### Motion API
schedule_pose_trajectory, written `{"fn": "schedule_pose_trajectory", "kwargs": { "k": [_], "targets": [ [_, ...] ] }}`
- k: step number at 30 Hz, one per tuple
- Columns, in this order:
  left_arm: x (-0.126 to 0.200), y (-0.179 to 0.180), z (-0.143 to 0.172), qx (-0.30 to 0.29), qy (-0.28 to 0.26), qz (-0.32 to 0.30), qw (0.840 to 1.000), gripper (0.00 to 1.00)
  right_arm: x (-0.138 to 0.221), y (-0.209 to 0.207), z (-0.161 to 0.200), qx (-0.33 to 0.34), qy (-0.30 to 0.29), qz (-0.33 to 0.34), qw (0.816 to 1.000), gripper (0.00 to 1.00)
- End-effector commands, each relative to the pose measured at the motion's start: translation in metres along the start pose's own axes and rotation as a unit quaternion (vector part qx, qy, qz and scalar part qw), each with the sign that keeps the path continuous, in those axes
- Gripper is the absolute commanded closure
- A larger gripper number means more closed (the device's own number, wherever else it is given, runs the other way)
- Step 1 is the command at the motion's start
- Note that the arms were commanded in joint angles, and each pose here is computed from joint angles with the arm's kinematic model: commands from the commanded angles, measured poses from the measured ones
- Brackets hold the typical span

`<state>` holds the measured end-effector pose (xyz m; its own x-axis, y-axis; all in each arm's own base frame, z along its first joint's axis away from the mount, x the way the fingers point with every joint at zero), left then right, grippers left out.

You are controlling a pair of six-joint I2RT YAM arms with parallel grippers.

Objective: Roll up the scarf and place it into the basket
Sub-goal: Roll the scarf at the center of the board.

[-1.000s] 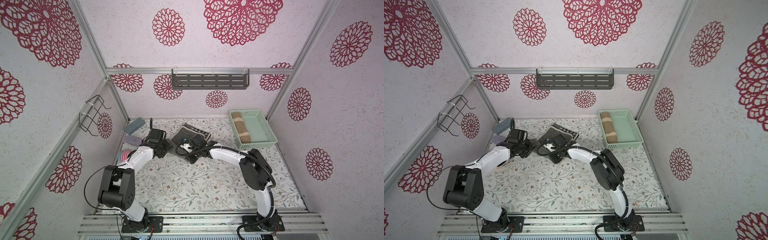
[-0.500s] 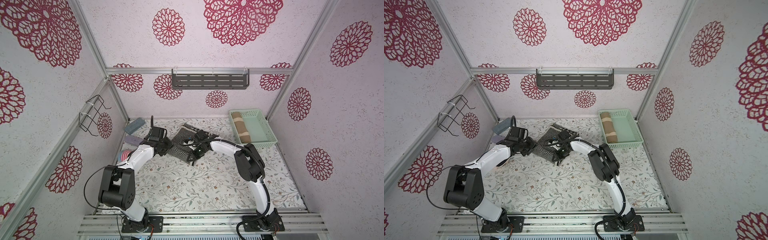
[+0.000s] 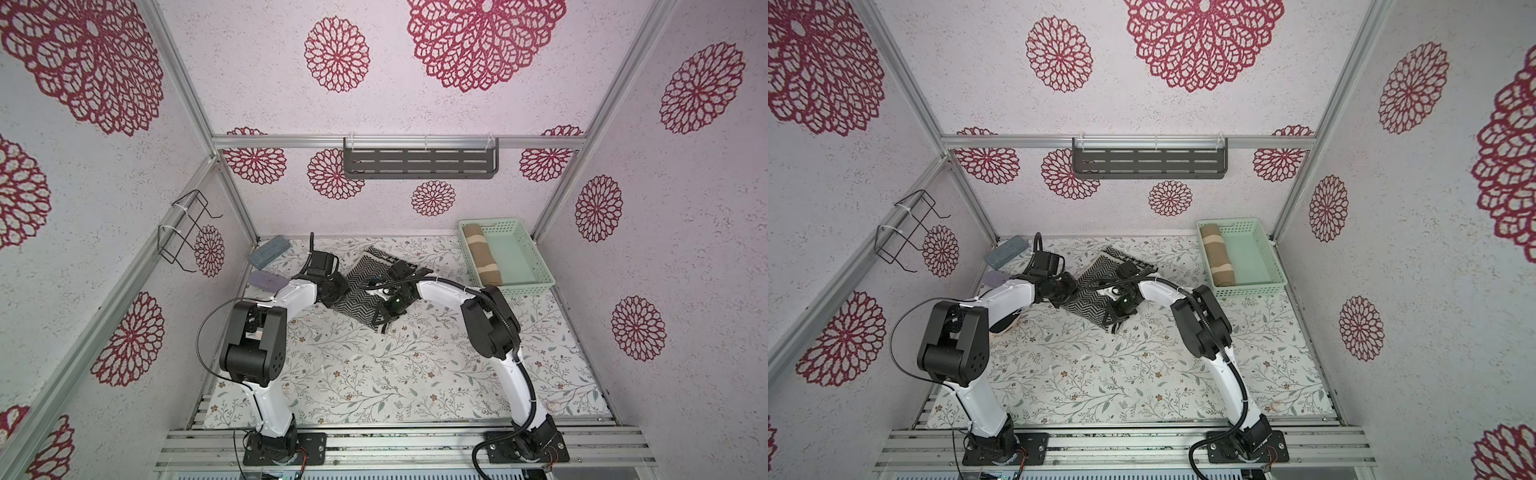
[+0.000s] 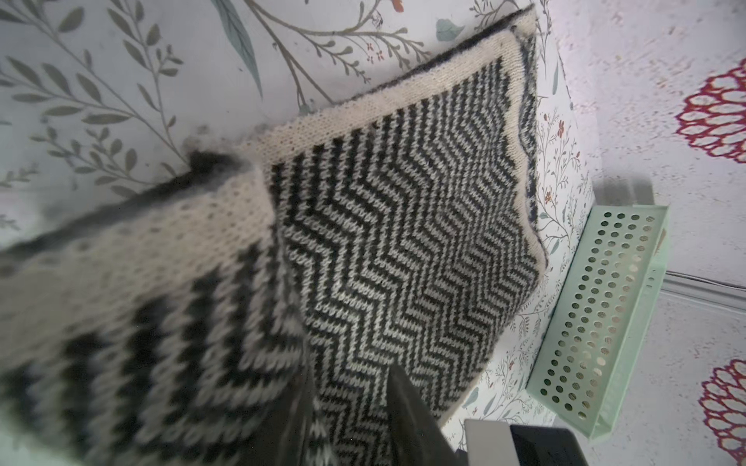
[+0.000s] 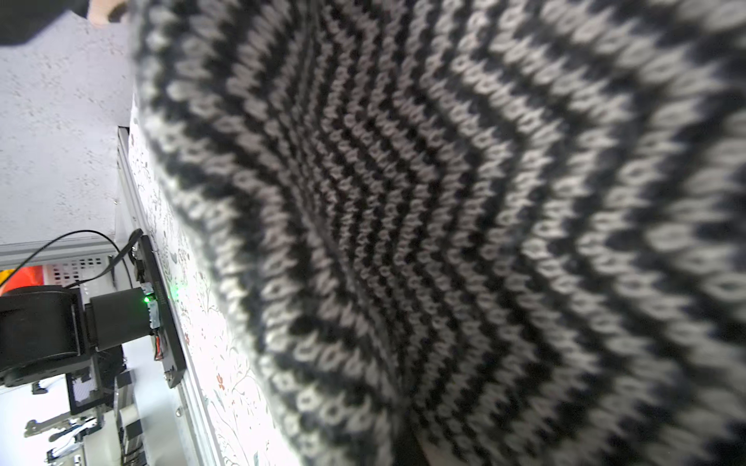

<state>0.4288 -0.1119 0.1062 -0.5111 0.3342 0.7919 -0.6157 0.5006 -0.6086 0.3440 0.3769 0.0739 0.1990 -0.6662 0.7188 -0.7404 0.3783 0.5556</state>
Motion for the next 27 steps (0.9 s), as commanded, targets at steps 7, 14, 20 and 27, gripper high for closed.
{"fn": "schedule_pose_trajectory", "kwargs": {
  "k": [7, 14, 20, 27],
  "targets": [
    [0.057, -0.042, 0.006, -0.053, -0.018, 0.065, 0.996, 0.62, 0.004, -0.011, -0.004, -0.053, -0.014, -0.03, 0.998, 0.91],
    [0.04, -0.019, 0.043, -0.069, 0.036, 0.038, 0.996, 0.62, 0.004, -0.012, -0.003, -0.061, -0.012, -0.035, 0.997, 0.9],
    [0.028, -0.01, 0.054, -0.073, 0.052, 0.024, 0.996, 0.63, 0.004, -0.012, -0.001, -0.066, -0.008, -0.033, 0.997, 0.9],
    [0.032, -0.006, 0.057, -0.073, 0.057, 0.024, 0.995, 0.64, 0.004, -0.015, 0.0, -0.07, -0.004, -0.023, 0.997, 0.9]
  ]
}}
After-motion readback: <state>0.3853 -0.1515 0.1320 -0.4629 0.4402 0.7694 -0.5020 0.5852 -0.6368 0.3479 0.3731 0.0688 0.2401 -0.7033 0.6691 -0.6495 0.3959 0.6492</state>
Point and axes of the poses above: each gripper's point midway between its finger pads, its own x axis back along the fingers, its own y axis along the line the jaws close on, z = x × y, the point moved 4 cm from there along x, back along the fingers, and after that the axes turned 13 degrees about x, right-handed, at the moved point
